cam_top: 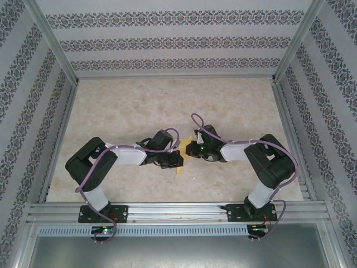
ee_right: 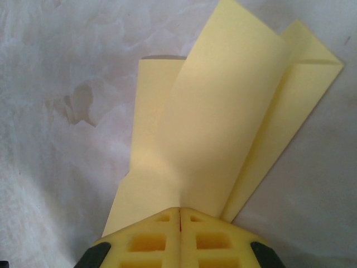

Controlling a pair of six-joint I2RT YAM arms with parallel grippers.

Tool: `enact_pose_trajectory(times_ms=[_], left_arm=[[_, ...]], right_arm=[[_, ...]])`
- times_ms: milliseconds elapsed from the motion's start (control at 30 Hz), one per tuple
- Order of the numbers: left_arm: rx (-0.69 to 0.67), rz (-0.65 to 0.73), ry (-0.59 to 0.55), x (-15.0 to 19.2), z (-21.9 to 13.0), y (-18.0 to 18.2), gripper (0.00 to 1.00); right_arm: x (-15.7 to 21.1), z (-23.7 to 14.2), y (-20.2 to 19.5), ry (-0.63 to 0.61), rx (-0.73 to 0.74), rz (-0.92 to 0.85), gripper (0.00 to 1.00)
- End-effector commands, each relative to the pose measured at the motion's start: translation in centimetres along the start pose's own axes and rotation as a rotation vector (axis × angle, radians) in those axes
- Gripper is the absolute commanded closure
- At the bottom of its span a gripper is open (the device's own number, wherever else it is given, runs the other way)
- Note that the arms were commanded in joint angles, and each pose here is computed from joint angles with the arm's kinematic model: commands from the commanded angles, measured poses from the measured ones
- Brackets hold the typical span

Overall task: Fold a paper plane with a square sheet of paper (fold left side to right side)
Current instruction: Fold the wing for the fifth time at the center of the table.

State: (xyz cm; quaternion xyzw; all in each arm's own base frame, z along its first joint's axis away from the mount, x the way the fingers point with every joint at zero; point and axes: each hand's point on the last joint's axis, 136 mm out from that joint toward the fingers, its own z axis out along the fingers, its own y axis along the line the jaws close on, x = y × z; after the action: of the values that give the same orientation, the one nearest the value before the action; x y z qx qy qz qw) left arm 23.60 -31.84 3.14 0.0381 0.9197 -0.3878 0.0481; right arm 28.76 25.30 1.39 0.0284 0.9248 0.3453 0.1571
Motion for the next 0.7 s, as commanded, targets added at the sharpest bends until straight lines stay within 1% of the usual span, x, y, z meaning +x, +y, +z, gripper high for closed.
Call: enact_pose_trajectory(times_ms=[0, 267, 367, 567, 667], left_arm=[[-0.013, 0.002, 0.010, 0.3, 0.5, 0.6, 0.94], [-0.016, -0.014, 0.022, 0.6, 1.1, 1.3, 0.94], [-0.023, -0.022, 0.032, 0.9, 1.3, 1.7, 0.94], [-0.054, -0.044, 0.046, 1.6, 1.7, 3.1, 0.95], [-0.077, -0.044, 0.053, 1.9, 1.7, 3.6, 0.95]], right_arm=[[3.2, 0.8, -4.9, 0.095, 0.172, 0.043, 1.00], [3.1, 0.7, -4.6, 0.094, 0.162, 0.040, 1.00], [2.4, 0.5, -3.5, 0.080, 0.130, 0.022, 1.00], [-1.5, -1.8, 1.8, -0.008, -0.035, -0.057, 1.00], [-3.0, -3.3, 3.6, -0.053, -0.089, -0.089, 1.00]])
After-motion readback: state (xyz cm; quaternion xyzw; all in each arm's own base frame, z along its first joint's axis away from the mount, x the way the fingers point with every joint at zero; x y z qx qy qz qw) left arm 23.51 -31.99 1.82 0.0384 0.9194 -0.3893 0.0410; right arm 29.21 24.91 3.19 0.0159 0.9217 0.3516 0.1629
